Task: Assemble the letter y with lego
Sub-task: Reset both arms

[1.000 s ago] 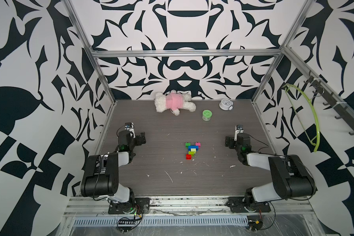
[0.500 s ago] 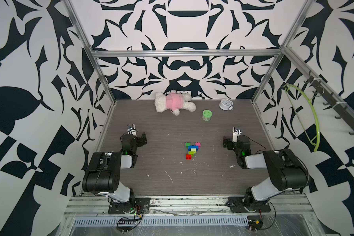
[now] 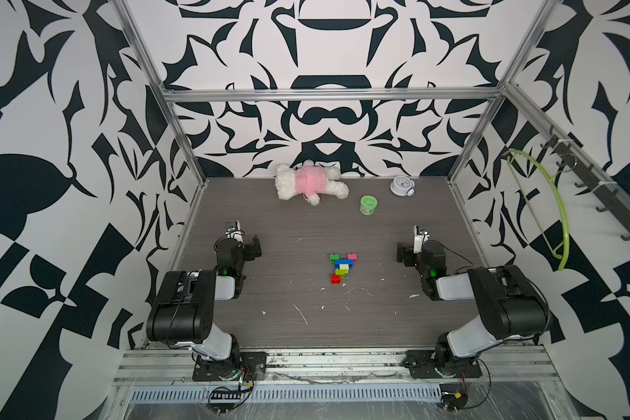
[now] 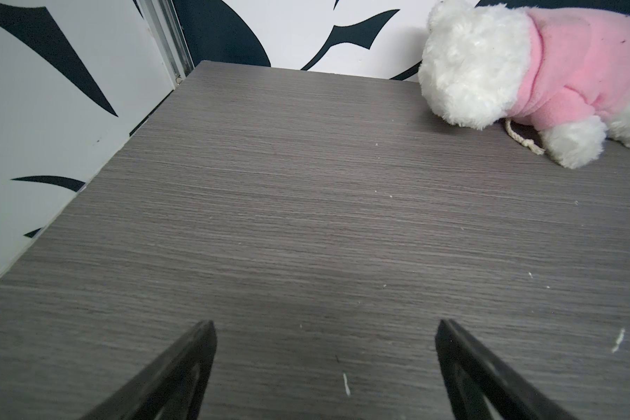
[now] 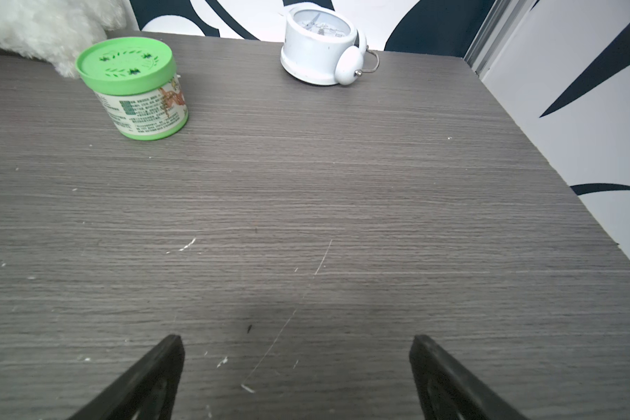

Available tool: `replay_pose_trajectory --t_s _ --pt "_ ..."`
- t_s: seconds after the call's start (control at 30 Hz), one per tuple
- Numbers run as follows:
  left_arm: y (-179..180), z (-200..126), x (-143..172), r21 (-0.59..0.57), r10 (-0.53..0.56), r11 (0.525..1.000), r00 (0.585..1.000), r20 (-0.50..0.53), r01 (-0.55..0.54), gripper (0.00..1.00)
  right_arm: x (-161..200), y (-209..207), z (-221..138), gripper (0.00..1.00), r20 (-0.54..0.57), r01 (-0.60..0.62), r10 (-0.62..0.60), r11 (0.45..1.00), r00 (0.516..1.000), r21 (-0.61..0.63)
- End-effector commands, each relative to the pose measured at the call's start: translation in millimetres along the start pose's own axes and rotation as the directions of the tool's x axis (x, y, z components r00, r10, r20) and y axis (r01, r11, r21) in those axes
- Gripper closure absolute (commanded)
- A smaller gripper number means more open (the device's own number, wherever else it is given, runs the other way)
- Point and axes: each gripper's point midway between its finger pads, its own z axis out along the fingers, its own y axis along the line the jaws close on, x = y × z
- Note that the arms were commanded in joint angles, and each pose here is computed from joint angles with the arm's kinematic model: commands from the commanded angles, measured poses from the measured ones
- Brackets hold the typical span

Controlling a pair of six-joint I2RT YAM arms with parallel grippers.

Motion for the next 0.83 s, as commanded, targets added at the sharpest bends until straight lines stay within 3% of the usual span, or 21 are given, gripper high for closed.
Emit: replay_pose_trajectory --t_s 0.0,0.8 --pt "0.4 -0.5 -6.2 -0.002 0.004 1.000 1.000 0.022 -0.004 0.01 -24.2 -4.4 0.8 0.00 0.075 -0.014 0.012 1.000 0.997 0.022" --pt "-0.5 -0.5 -7.0 0.004 0.007 1.000 1.000 0.024 -0.008 0.01 -25.0 -5.1 0.1 0.00 0.078 -0.016 0.014 1.000 0.997 0.025"
